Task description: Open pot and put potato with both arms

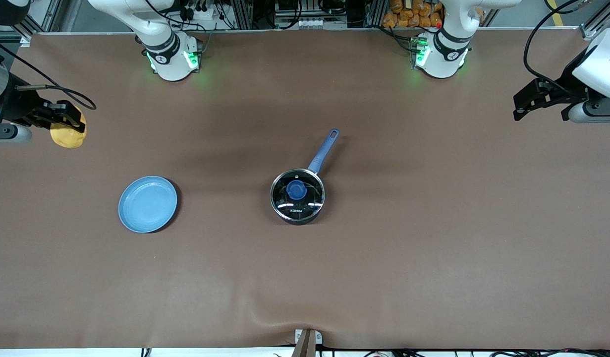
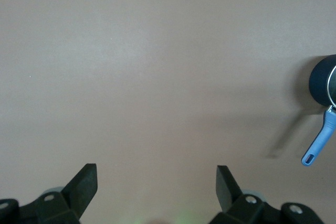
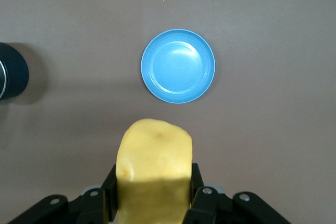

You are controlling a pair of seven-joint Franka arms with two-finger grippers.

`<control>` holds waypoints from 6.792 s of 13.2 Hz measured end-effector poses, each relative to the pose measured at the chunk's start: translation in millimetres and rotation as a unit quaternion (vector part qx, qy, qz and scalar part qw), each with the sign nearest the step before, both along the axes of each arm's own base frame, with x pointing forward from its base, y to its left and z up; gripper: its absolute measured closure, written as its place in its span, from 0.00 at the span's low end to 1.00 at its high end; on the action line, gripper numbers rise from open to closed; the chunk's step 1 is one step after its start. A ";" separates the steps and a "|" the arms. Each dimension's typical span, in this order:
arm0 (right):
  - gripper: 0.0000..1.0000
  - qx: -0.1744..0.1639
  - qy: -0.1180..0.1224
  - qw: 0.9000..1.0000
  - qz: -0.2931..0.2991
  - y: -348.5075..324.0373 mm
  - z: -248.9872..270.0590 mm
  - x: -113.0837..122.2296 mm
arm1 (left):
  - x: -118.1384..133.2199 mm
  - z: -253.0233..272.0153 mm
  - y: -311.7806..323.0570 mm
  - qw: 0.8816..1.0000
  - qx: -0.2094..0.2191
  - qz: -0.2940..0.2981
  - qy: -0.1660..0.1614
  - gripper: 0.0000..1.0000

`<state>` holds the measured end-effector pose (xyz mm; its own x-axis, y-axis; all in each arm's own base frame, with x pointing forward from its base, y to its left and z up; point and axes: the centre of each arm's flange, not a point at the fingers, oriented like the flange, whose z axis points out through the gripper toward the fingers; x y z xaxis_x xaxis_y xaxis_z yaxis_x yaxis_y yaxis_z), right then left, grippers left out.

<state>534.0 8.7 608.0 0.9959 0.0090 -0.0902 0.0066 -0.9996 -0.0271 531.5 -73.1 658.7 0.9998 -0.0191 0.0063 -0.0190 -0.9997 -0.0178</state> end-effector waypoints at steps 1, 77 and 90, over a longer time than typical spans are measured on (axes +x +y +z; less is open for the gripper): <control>0.46 0.000 0.000 1.000 0.000 0.0 0.0 0.0 | 0.0 0.1 0.0 1.000 0.000 0.000 0.000 0.00; 0.46 0.027 -0.066 0.996 -0.057 247.1 -63.0 18.2 | 70.9 -280.8 -67.3 0.991 -0.016 0.122 -0.045 0.40; 0.46 0.011 -0.048 0.998 -0.030 453.9 -302.1 -5.4 | 17.7 -434.0 -20.5 0.991 -0.010 0.131 -0.037 0.40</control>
<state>528.7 462.6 305.9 0.9987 -0.0499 0.0043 -0.0496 -0.9975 -0.0504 549.1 -93.6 224.6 0.9671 0.2423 0.0778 0.2422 -0.9702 0.0112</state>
